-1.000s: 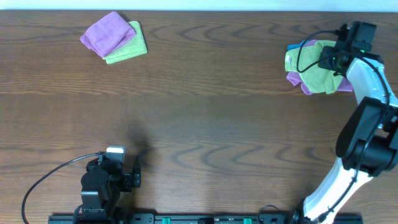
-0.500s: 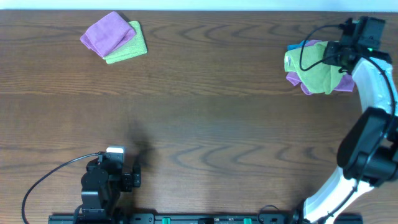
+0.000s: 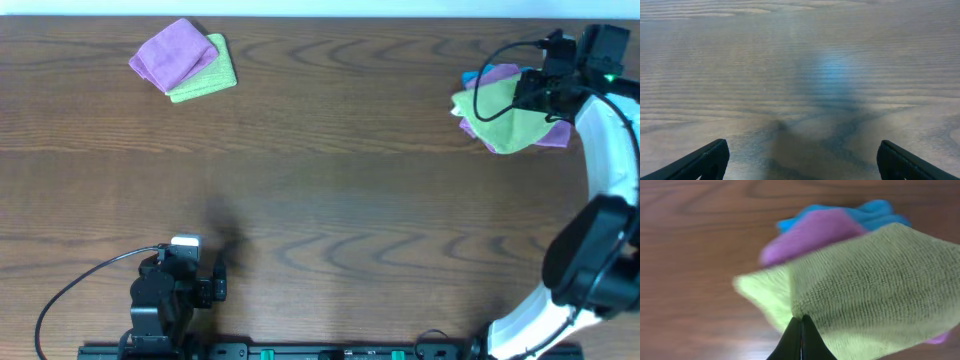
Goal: Fold the cloth
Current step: 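Drag the green cloth with the right gripper to the table center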
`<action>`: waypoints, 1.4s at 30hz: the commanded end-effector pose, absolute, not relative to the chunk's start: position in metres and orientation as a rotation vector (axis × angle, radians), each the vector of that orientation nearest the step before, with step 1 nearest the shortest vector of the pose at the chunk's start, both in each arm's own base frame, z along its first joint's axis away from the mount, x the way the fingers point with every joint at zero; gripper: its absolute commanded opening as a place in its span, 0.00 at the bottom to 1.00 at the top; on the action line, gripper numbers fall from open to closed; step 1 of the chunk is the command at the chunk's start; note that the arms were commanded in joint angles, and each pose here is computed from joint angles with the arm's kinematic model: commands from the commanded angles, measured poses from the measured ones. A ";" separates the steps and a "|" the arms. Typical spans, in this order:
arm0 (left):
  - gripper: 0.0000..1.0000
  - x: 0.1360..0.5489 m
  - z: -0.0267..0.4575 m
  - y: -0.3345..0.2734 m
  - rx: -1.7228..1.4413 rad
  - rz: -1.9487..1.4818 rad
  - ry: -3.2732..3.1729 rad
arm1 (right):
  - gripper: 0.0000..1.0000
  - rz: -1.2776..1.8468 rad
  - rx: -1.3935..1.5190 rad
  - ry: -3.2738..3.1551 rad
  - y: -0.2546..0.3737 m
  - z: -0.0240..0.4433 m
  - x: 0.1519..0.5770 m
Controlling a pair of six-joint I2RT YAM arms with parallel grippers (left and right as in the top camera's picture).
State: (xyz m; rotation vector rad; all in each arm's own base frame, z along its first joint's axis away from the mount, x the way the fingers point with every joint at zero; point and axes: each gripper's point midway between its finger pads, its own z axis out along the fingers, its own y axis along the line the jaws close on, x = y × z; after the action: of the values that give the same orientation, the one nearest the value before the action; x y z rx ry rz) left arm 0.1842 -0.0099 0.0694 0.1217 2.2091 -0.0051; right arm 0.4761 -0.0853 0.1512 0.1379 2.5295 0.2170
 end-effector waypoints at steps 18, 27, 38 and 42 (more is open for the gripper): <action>0.95 0.182 0.062 -0.009 0.136 0.005 2.227 | 0.08 0.810 -0.901 2.420 0.254 0.214 0.352; 0.95 0.182 0.062 -0.009 0.136 0.005 2.227 | 0.99 0.703 -1.188 2.404 0.338 0.181 0.297; 0.95 0.182 0.062 -0.009 0.136 0.005 2.227 | 0.99 0.493 -0.757 2.651 0.252 0.174 0.343; 0.95 0.182 0.062 -0.009 0.136 0.005 2.227 | 0.99 0.460 -0.667 2.716 0.215 0.174 0.347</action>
State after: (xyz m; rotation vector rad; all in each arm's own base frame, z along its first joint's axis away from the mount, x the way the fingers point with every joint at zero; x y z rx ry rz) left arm 0.1842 -0.0099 0.0694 0.1217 2.2087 -0.0051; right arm 0.3442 0.2295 0.1566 -0.7296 2.7395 0.4698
